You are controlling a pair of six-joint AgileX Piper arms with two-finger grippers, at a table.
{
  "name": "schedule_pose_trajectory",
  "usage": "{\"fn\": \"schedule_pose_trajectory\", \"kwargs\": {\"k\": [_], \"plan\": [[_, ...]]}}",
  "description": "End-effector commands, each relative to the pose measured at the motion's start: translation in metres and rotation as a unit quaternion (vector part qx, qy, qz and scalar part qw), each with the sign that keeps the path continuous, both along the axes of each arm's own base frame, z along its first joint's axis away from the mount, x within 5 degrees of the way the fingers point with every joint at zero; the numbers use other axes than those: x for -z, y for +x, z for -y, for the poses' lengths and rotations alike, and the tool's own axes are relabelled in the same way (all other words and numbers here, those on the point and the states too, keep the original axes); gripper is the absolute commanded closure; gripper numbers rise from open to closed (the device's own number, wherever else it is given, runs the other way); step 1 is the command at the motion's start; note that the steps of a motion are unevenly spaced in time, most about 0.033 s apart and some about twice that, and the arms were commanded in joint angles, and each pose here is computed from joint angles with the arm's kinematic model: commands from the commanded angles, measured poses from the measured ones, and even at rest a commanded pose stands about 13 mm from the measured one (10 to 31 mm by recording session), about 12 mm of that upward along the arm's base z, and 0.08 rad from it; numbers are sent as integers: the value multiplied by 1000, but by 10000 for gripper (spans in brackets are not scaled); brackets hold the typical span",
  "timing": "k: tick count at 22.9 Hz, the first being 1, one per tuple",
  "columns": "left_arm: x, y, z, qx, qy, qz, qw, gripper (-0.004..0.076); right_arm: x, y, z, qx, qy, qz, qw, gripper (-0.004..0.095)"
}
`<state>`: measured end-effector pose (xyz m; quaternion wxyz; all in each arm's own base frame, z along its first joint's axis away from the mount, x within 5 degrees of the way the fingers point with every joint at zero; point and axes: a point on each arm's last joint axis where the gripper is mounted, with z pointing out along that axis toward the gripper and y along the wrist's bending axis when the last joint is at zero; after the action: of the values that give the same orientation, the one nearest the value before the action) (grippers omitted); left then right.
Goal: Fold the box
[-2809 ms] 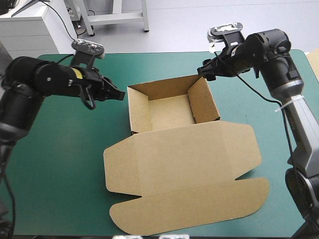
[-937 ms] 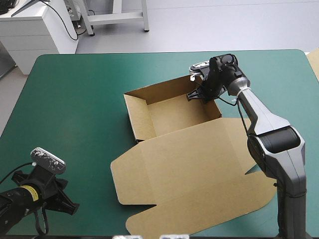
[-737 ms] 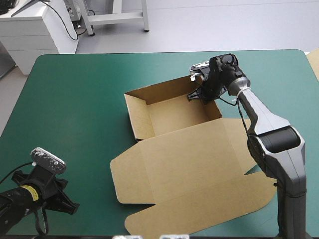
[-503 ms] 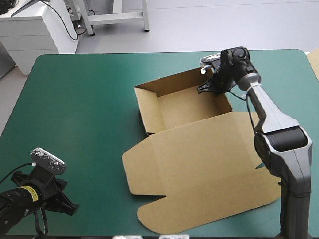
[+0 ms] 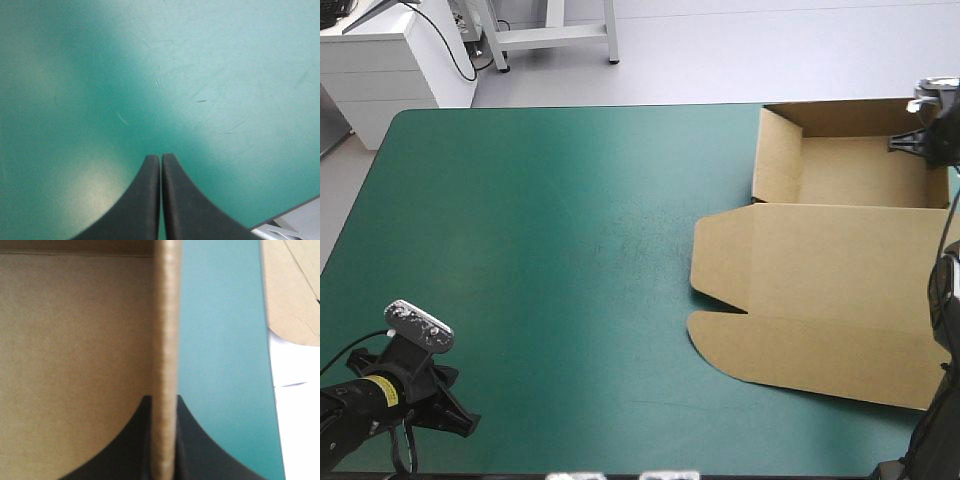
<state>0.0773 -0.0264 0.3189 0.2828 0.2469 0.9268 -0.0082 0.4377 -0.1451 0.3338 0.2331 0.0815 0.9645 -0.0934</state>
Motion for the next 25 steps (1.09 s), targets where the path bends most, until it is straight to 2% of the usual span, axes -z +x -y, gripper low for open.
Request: {"fn": "schedule_pose_trajectory", "kwargs": {"k": [1, 5, 8, 10, 12, 14, 15, 17, 22, 25], "plan": [[-9, 3, 2, 1, -18, 31, 999, 731, -43, -26, 31, 41, -11, 72, 996, 929], [-10, 3, 2, 2, -19, 35, 999, 731, -40, -53, 83, 106, -2, 67, 992, 929], [-10, 4, 3, 2, -21, 40, 999, 731, -39, -60, 95, 108, -3, 62, 992, 899], [-11, 5, 3, 2, -24, 45, 999, 731, -39, -60, 94, 96, 15, 71, 993, 752], [-11, 5, 3, 3, -25, 46, 999, 731, -40, -58, 93, 94, 20, 80, 992, 519], [-11, 4, 4, 4, -32, 42, 999, 731, -41, -58, 96, 104, 4, 86, 991, 188], [-11, 4, 5, 4, -33, 42, 999, 731, -41, -59, 97, 109, 1, 84, 991, 115], [-11, 4, 4, 4, -32, 42, 999, 731, -45, -60, 97, 110, -4, 84, 990, 40], [-12, 5, 5, 4, -33, 45, 998, 731, -63, -69, 87, 98, 10, 98, 990, 41], [-12, 5, 5, 4, -34, 47, 998, 731, -82, -76, 74, 70, 28, 126, 989, 181]]}}
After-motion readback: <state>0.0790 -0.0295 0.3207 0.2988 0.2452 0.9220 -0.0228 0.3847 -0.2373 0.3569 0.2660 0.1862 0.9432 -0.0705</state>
